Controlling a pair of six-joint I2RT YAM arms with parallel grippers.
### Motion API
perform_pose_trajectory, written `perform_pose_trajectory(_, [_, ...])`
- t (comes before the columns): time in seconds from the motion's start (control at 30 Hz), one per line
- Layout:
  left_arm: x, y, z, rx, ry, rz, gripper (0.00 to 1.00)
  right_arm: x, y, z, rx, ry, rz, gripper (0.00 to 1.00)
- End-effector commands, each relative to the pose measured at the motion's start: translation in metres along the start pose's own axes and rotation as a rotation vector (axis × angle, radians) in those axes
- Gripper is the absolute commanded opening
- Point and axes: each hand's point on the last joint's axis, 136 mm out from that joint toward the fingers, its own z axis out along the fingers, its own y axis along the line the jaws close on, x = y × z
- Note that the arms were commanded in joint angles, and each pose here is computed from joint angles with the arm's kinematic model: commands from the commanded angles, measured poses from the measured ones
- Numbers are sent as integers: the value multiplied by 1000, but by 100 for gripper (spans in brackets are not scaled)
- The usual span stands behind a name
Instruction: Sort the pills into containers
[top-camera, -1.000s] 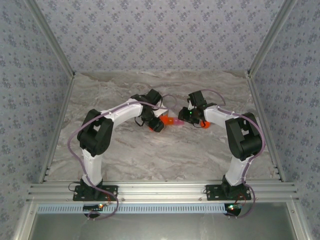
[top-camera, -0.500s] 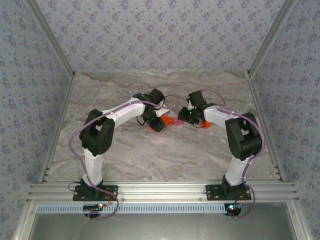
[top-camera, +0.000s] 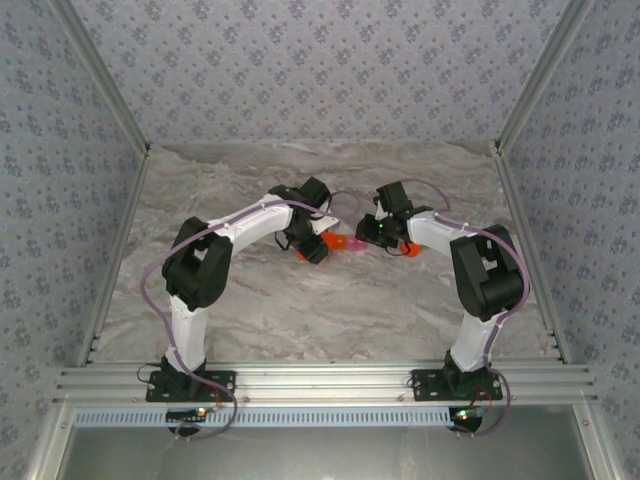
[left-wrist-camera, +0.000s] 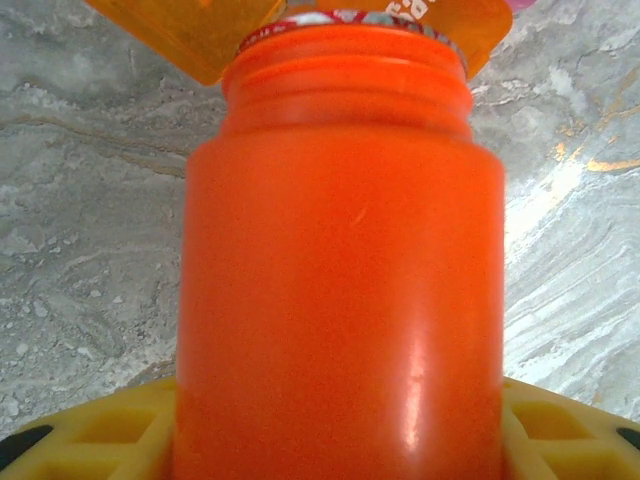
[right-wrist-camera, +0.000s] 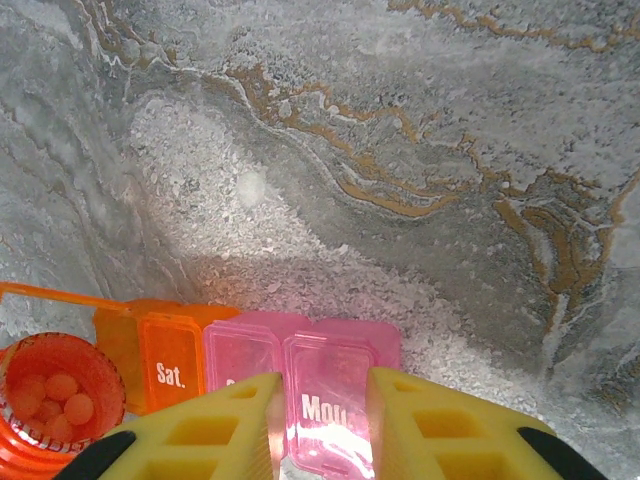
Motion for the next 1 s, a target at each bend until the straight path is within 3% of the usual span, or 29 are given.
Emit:
perform_pose_trajectory(0.0, [-1, 0, -2, -11, 15, 24, 0, 13, -4, 9, 9, 49, 2, 30])
perform_pose_trajectory(0.97, [1, 1, -5, -20, 27, 42, 0, 13, -4, 9, 9, 49, 5, 30])
